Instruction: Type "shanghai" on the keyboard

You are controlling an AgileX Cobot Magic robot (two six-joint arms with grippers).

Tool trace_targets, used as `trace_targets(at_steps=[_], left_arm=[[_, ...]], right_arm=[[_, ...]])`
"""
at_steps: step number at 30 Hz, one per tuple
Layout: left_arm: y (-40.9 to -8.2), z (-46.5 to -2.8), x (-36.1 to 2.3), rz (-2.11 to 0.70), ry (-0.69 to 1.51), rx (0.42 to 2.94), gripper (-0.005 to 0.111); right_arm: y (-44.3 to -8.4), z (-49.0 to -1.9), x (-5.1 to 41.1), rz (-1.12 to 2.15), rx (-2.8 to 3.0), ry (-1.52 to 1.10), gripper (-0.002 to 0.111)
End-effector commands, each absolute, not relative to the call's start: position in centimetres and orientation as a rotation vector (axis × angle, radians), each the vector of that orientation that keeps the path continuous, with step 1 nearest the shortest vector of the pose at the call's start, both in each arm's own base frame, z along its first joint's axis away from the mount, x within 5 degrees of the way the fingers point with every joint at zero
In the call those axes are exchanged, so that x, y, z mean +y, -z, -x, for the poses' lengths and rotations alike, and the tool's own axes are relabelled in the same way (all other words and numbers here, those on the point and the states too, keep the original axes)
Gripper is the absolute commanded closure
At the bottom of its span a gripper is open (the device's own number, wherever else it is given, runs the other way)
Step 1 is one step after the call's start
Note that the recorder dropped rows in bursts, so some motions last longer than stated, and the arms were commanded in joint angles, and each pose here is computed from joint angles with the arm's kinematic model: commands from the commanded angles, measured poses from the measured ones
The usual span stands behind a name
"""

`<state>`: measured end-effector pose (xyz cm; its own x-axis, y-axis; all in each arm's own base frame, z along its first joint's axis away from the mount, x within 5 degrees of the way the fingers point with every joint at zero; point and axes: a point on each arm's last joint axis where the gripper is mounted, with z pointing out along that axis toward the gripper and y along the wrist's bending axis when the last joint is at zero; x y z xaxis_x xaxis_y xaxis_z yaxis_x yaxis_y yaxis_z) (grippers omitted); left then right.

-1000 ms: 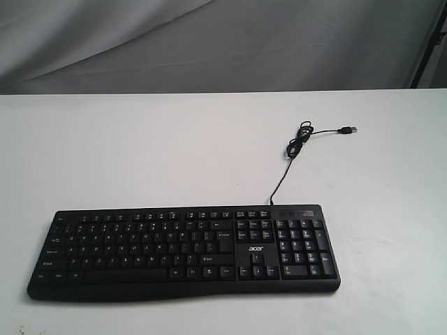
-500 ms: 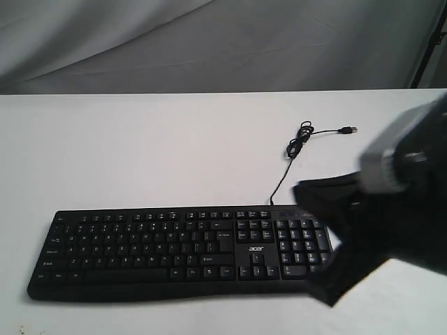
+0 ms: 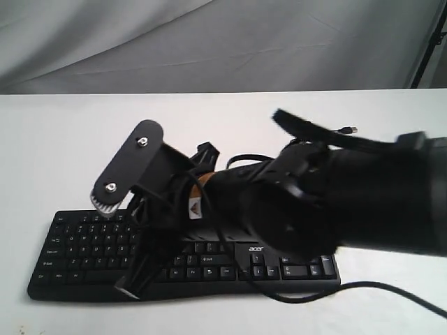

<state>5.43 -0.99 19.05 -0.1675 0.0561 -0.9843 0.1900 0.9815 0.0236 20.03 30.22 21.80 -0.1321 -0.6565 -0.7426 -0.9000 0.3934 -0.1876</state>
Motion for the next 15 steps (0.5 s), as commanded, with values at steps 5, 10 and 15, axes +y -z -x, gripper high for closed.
trace_targets(at_steps=[5,10,15], left_arm=[[-19.0,-5.4,-1.0,-0.185,0.124,1.735,0.107],[-19.0,-5.4,-1.0,-0.185,0.124,1.735,0.107],[-19.0,-5.4,-1.0,-0.185,0.124,1.735,0.107]], right_arm=[[-18.0,-22.1,35.6,1.239,2.024,-0.505,0.108],[-15.3,-23.2,39.6,1.212,2.114,-0.574,0.108],[-14.1,-23.9,40.7,1.291,2.04,-0.526,0.108]])
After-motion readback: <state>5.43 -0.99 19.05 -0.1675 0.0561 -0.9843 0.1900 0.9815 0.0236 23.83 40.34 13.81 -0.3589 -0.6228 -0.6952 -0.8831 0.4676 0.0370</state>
